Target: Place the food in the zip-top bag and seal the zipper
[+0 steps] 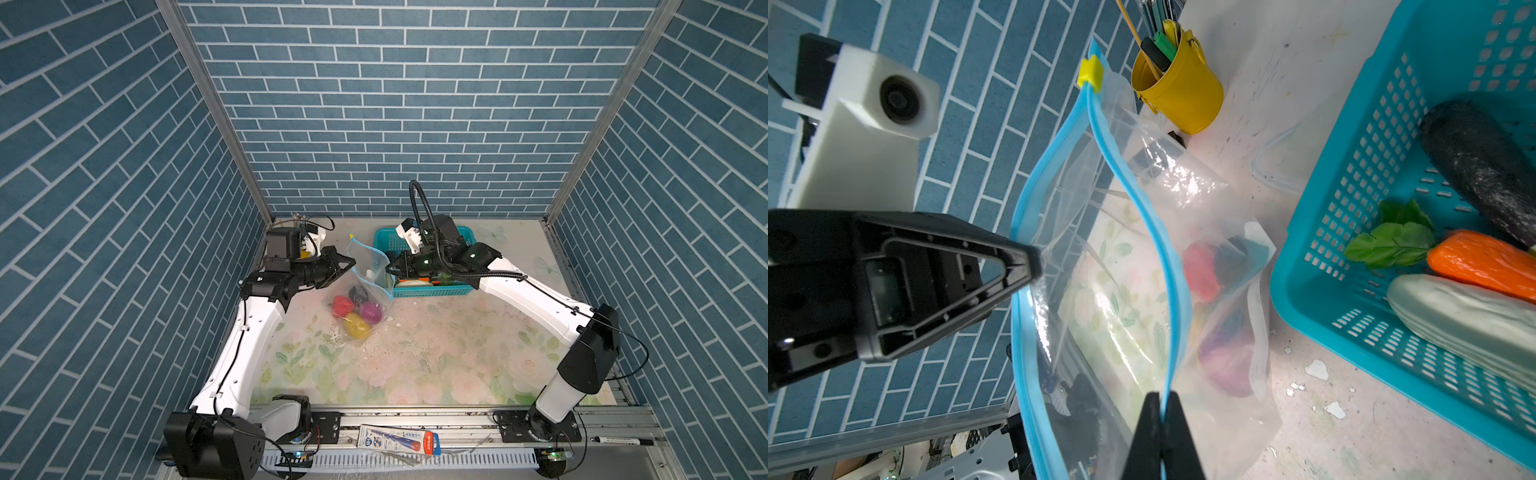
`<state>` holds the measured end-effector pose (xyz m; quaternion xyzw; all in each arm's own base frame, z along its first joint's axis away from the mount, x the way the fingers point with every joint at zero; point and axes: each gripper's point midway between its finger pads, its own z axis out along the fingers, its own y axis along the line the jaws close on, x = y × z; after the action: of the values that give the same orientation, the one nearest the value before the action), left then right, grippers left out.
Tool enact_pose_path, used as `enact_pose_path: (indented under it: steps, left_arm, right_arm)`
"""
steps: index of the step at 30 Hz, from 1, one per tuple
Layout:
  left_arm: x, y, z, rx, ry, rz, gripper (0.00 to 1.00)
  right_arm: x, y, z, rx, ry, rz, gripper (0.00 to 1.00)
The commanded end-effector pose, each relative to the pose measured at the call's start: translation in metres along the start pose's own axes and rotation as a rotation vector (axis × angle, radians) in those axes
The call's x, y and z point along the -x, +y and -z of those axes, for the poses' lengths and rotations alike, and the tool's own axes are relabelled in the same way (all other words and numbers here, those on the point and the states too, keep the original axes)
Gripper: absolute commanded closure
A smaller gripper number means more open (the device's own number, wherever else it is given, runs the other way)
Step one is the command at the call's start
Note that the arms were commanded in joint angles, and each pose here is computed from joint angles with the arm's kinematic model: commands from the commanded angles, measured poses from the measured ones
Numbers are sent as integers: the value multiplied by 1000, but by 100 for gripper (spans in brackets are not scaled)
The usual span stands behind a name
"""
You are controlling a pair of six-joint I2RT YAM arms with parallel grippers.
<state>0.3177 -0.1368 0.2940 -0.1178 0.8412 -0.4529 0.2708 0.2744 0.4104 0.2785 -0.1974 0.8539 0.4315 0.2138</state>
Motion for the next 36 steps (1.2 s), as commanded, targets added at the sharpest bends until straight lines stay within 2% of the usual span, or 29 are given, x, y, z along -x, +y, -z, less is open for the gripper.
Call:
enact_pose_path:
  steps: [1,12,19,27,36]
  left_arm:
    - [7,-11,12,-26,-34,-23,100]
    - [8,-4,8,-16,-13,-17,100]
    - [6,1,0,-41,2,3,100]
    - [-16,7,-20,-50,68,6,100]
    - [-23,5,-29,-54,93,-5,100]
  right_arm:
    - [18,27,21,35,-66,72,100]
    - [6,30,12,50,-43,58,99]
    - [-3,18,10,17,-56,41,95]
    - [-15,5,13,-18,-59,7,94]
    - [-40,-6,22,-56,-61,-26,92]
